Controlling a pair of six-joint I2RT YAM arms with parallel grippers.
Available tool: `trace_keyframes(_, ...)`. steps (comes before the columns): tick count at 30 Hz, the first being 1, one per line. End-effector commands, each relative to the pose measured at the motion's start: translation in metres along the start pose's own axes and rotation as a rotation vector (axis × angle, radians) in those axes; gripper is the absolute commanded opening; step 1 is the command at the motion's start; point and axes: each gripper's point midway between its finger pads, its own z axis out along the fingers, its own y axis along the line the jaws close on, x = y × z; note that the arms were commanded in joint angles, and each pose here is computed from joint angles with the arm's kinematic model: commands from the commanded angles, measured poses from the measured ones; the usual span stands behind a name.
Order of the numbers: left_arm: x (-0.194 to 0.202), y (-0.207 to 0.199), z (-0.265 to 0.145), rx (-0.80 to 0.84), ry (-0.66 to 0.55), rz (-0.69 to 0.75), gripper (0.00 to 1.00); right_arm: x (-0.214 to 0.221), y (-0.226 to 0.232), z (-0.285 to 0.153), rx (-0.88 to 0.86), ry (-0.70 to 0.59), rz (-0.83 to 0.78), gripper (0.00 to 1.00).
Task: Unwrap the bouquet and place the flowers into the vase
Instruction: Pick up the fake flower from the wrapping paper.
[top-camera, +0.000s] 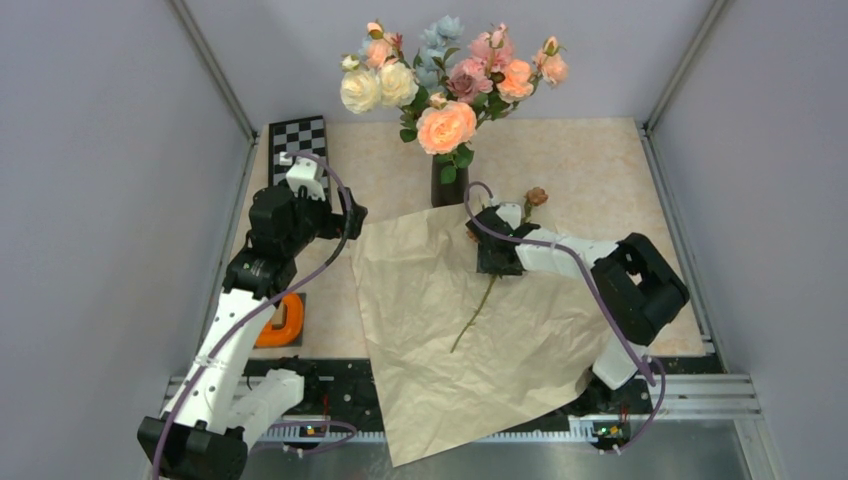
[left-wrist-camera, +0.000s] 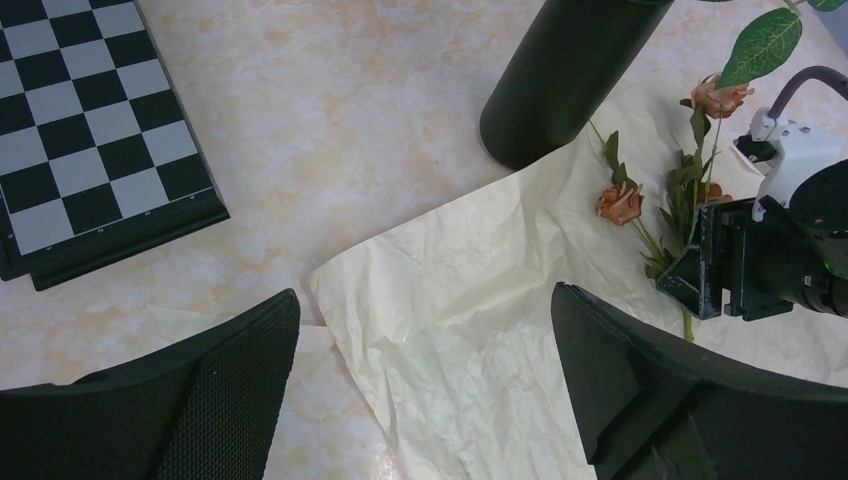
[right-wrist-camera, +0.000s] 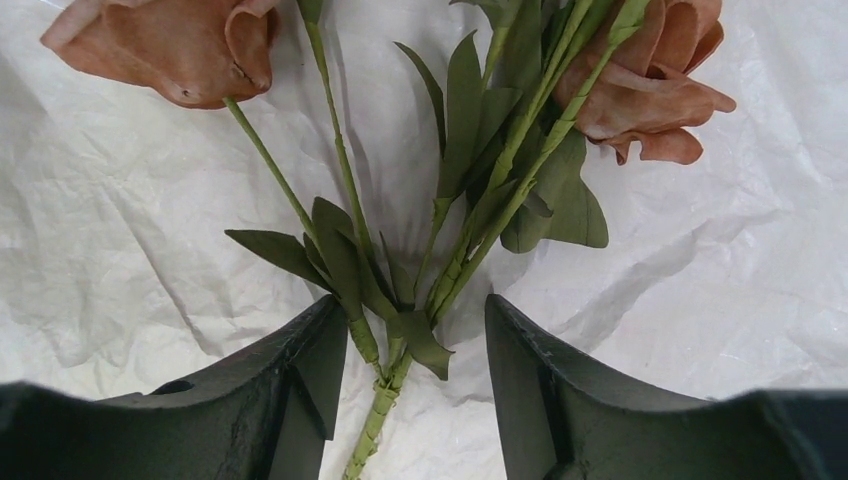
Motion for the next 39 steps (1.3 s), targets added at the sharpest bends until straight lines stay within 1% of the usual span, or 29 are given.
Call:
trace_keyframes(1,-0.006,0.0,-0.003,-0.002,-0.03,0.016,0.99,-0.014,0.012,0.0,-0.002,-0.039,0.013,0.53)
trace_keyframes(10,-0.005,-0.001,-0.003,0.004,-0.026,0.018,0.99,-0.015,0.005,0.008,0.05,-0.049,0.003,0.44)
trace_keyframes(15,-0.005,-0.001,-0.003,0.002,-0.024,0.019,0.99,-0.015,0.004,0.008,0.056,-0.058,0.013,0.35)
trace_keyframes(18,-0.004,-0.001,-0.002,0.002,-0.023,0.02,0.99,-0.016,0.004,0.008,0.053,-0.063,0.02,0.29)
trace_keyframes(23,-0.005,0.0,-0.003,0.001,-0.025,0.022,0.99,-0.016,0.005,0.008,0.043,-0.07,0.031,0.09)
trace_keyframes(26,-0.005,0.0,-0.003,0.0,-0.026,0.022,0.99,-0.016,0.006,0.008,0.039,-0.07,0.037,0.0)
trace_keyframes(32,-0.005,0.0,-0.003,0.001,-0.027,0.024,0.99,-0.018,0.007,0.006,0.029,-0.08,0.052,0.0)
trace_keyframes(39,-0.006,0.0,-0.004,-0.001,-0.03,0.024,0.99,-0.025,0.008,-0.004,-0.018,-0.129,0.093,0.0)
